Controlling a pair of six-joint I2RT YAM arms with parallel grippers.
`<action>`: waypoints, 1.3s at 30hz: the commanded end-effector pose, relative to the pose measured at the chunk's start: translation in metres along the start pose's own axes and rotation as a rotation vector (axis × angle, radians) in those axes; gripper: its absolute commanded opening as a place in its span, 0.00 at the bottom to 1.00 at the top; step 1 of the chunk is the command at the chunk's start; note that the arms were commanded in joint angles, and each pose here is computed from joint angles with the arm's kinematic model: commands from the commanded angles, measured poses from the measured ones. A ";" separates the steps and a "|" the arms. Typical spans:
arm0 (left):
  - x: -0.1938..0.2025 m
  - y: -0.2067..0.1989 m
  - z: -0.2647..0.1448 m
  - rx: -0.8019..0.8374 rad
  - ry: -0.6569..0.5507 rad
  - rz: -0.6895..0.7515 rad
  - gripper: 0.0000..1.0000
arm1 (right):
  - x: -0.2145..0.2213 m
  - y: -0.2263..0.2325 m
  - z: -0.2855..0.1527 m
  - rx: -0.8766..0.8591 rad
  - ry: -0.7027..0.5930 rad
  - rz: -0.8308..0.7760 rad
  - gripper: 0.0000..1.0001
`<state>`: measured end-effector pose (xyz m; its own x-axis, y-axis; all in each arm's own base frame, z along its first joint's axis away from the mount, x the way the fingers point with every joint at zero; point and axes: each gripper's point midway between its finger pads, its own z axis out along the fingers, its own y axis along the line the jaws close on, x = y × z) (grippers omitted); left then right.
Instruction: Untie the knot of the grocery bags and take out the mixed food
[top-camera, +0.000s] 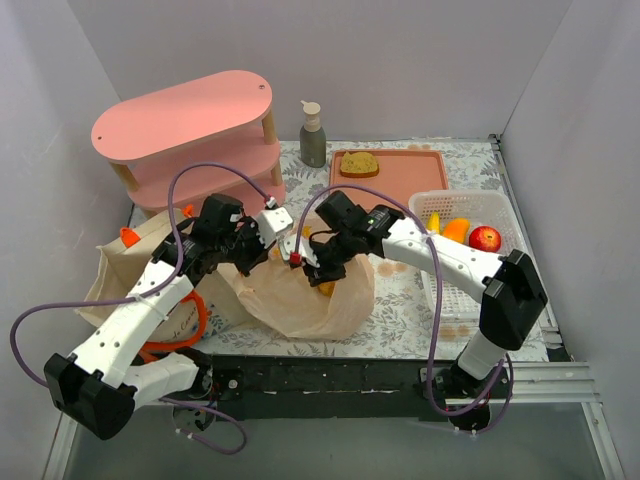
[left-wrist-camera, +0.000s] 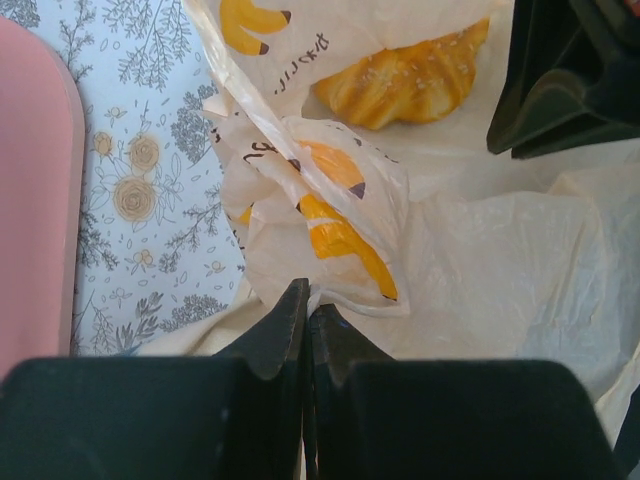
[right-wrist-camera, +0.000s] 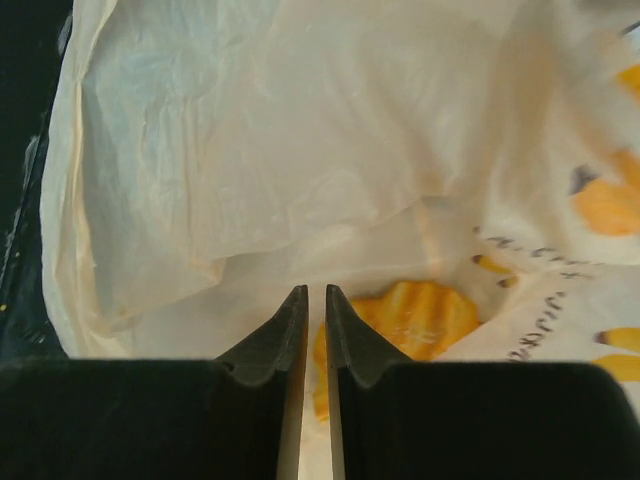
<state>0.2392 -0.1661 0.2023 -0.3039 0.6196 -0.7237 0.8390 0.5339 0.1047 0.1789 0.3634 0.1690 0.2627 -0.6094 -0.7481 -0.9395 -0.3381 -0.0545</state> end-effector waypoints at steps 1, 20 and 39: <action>0.016 -0.001 -0.008 -0.060 0.044 0.061 0.00 | 0.010 0.020 0.006 0.000 0.048 -0.092 0.19; 0.042 0.000 -0.003 -0.093 0.104 0.119 0.00 | 0.084 -0.035 0.030 0.235 0.354 -0.078 0.37; 0.069 0.008 0.016 -0.141 0.179 0.096 0.00 | 0.076 -0.004 0.014 0.257 0.228 0.055 0.63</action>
<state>0.2241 -0.1274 0.1451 -0.3173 0.7622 -0.5642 0.8185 0.5206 0.2430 0.1982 0.3214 0.0830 0.2374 -0.8282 -0.5077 -0.9687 -0.1625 -0.1879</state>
